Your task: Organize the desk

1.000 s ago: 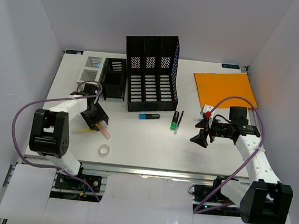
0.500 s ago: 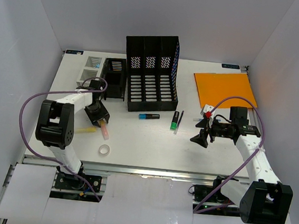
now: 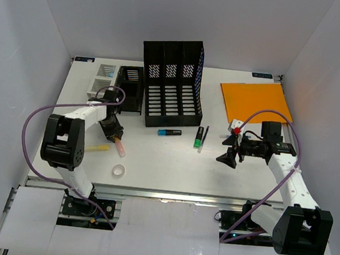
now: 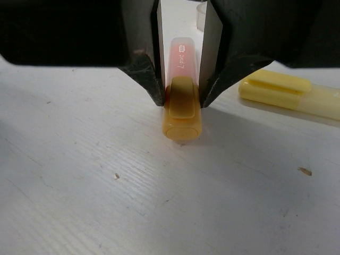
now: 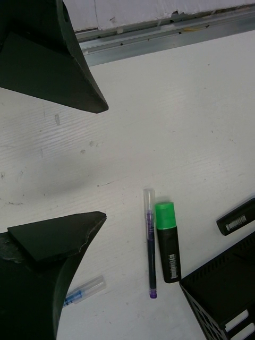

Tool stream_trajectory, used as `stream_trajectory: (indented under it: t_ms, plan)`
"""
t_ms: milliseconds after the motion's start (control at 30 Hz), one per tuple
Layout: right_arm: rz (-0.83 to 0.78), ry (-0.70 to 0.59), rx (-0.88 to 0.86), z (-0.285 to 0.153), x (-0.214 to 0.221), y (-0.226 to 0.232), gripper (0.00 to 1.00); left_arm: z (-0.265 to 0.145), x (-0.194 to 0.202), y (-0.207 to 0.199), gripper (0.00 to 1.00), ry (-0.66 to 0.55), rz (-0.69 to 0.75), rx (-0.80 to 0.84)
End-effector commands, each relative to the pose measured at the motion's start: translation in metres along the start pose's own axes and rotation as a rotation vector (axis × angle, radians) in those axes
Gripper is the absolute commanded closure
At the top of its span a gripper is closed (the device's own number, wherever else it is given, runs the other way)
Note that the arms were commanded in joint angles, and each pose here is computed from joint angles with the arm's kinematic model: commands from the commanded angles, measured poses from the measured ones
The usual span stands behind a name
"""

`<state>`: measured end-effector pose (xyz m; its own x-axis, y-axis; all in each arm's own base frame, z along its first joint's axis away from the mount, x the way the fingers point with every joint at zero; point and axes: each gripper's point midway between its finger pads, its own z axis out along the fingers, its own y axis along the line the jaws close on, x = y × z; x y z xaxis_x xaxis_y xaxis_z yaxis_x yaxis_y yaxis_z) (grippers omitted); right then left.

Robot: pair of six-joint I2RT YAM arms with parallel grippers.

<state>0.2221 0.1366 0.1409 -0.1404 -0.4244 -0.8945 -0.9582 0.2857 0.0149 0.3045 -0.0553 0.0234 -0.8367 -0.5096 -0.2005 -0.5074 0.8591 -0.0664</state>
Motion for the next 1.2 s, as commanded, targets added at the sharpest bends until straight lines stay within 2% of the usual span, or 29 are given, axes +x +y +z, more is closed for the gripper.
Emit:
stream_trajectory:
  t_ms: [0, 133, 267, 300, 333, 467, 600, 767, 900, 1033, 1167]
  plan:
    - [-0.005, -0.033, -0.020, -0.001, -0.005, 0.007, 0.18, -0.058, -0.040, -0.024, 0.98, -0.216, 0.086, 0.148]
    - [-0.004, -0.037, -0.024, -0.001, -0.006, 0.007, 0.18, -0.127, -0.074, -0.046, 1.00, -0.451, 0.226, 0.311]
    - [0.002, -0.036, -0.028, -0.001, -0.005, 0.007, 0.18, -0.209, -0.118, -0.060, 1.00, -0.765, 0.235, 0.419]
    - [0.002, -0.036, -0.028, -0.001, -0.005, 0.007, 0.18, -0.215, -0.122, -0.061, 1.00, -0.788, 0.244, 0.421]
    - [0.001, -0.036, -0.028, -0.001, -0.005, 0.007, 0.18, -0.235, -0.141, -0.067, 1.00, -0.892, 0.241, 0.436]
    - [-0.002, -0.038, -0.030, 0.000, -0.006, 0.008, 0.18, -0.272, -0.195, -0.076, 1.00, -1.169, 0.229, 0.406]
    - [-0.006, -0.036, -0.028, 0.000, -0.005, 0.007, 0.18, -0.286, -0.244, -0.092, 1.00, -1.351, 0.216, 0.375]
    - [-0.011, -0.038, -0.026, -0.001, -0.006, 0.007, 0.18, -0.263, -0.293, -0.106, 1.00, -1.412, 0.241, 0.352]
    - [-0.011, -0.040, -0.028, -0.001, -0.007, 0.007, 0.18, -0.249, -0.322, -0.103, 0.96, -1.472, 0.261, 0.323]
    - [-0.009, -0.041, -0.031, -0.001, -0.007, 0.008, 0.18, -0.239, -0.351, -0.098, 0.94, -1.480, 0.278, 0.278]
    - [-0.005, -0.043, -0.034, -0.001, -0.007, 0.007, 0.18, -0.209, -0.359, -0.103, 0.93, -1.441, 0.299, 0.272]
